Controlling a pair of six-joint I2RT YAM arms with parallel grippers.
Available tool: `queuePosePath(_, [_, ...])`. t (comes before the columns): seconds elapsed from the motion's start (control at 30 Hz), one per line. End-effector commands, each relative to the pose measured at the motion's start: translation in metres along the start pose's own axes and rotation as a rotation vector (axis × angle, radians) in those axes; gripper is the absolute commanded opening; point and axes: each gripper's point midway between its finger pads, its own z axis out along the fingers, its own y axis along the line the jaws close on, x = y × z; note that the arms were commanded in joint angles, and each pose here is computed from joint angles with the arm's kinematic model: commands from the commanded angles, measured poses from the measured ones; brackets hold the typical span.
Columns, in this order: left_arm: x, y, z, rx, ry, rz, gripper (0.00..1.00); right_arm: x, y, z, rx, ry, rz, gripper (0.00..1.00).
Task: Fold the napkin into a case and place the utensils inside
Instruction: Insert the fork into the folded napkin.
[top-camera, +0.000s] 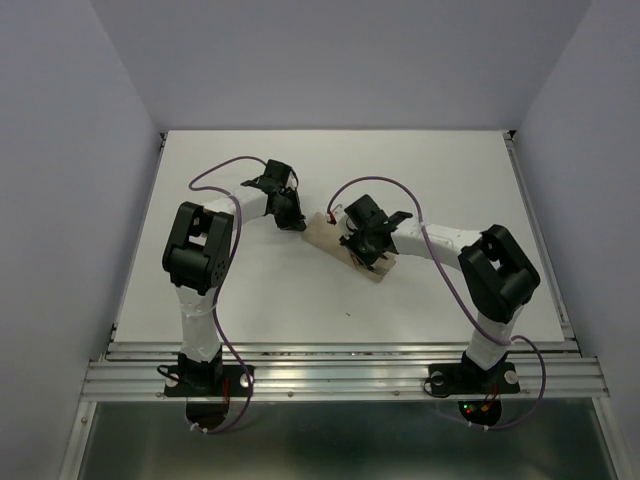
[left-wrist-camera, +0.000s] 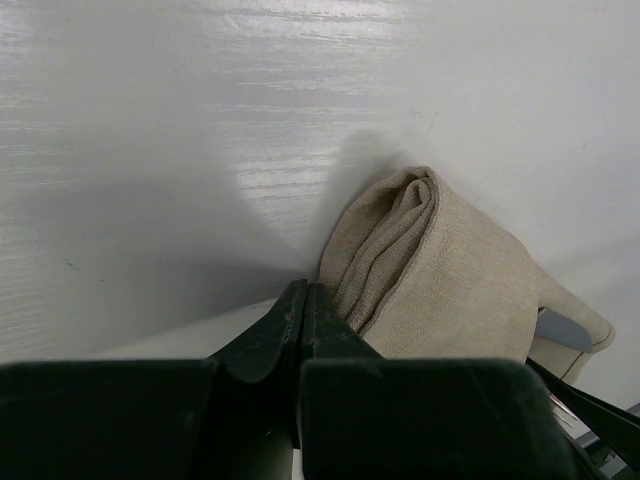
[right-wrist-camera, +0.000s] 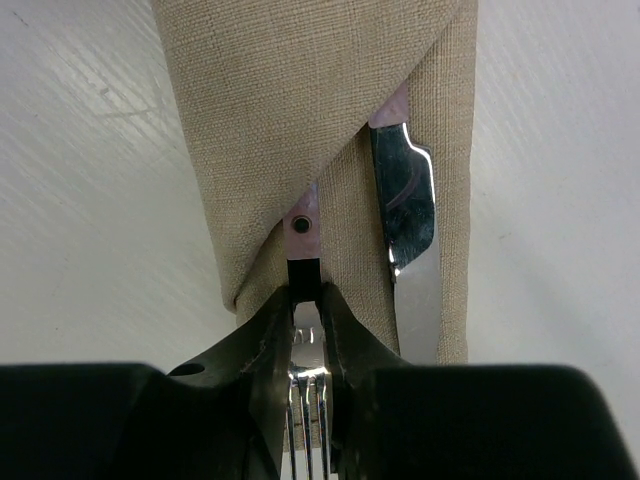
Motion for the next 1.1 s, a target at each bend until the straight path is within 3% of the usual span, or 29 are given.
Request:
queuePosePath(0.0, [-0.003,-0.012,-0.013,0.029,-0.017,0.034,0.09,-0.016,-0.004,0.002,-0.001,-0.043,-0.014,0.16])
queuePosePath(1.07, [-0.006,-0.018,-0.008,0.041,-0.010,0.032,0.09,-0.050,0.007,0.004,-0.054,-0.069,-0.110,0.15])
